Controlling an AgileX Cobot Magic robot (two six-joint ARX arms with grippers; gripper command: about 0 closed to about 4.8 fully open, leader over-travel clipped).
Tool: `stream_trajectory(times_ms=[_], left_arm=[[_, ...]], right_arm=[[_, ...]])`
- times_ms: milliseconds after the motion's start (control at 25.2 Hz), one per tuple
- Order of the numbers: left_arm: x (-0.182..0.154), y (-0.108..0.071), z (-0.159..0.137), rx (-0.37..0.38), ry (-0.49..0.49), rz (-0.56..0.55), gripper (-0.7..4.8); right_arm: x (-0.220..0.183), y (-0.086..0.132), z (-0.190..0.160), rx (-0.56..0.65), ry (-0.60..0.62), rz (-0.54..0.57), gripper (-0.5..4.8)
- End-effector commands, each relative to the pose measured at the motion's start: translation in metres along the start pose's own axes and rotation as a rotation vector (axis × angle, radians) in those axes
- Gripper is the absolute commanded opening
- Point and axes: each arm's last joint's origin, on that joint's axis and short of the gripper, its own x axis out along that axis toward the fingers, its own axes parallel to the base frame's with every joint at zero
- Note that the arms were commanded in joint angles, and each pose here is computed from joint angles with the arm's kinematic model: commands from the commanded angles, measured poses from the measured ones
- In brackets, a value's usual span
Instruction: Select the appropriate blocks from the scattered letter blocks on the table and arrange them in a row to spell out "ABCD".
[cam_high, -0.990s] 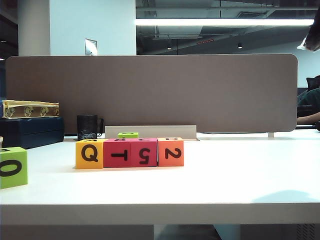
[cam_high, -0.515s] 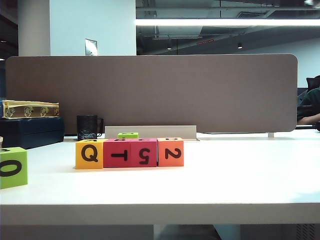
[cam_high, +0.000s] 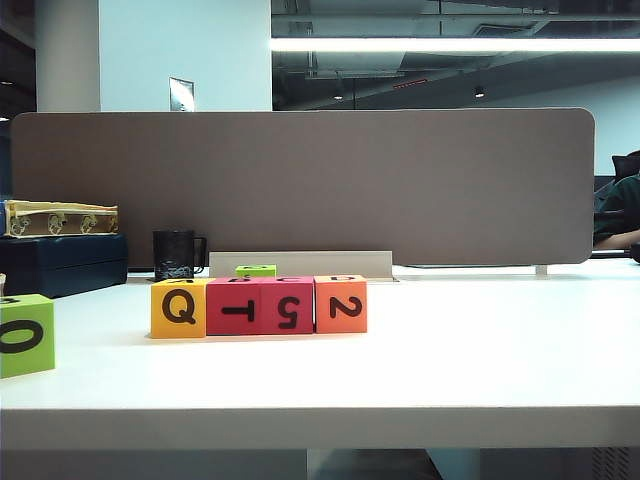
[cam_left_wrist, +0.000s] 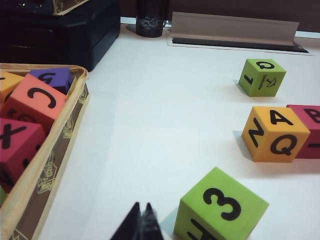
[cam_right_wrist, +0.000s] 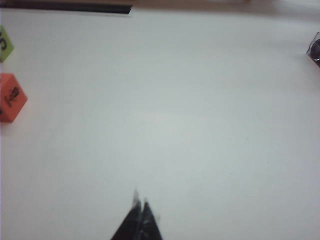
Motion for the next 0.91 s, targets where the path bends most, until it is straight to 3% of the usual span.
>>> stream_trajectory(times_ms=[40, 317, 515, 911], left_arm=[[0.000, 0.000, 0.000, -0.002, 0.004, -0.003, -0.06], [0.000, 0.000, 0.000, -0.002, 0.004, -0.003, -0.06], [0.000, 0.000, 0.000, -0.002, 0.004, -0.003, -0.06], [0.000, 0.000, 0.000, -0.002, 0.004, -0.003, -0.06]], right_arm=[[0.007, -0.001, -0.015, 0.033, -0.070, -0.008, -0.01], [0.022, -0.002, -0.059, 0.043, -0.051, -0.011, -0.01], [0.019, -0.005, -0.057, 0.046, -0.108, -0.088, -0.01], [0.019, -0.011, -0.058, 0.080, -0.106, -0.153, -0.01]])
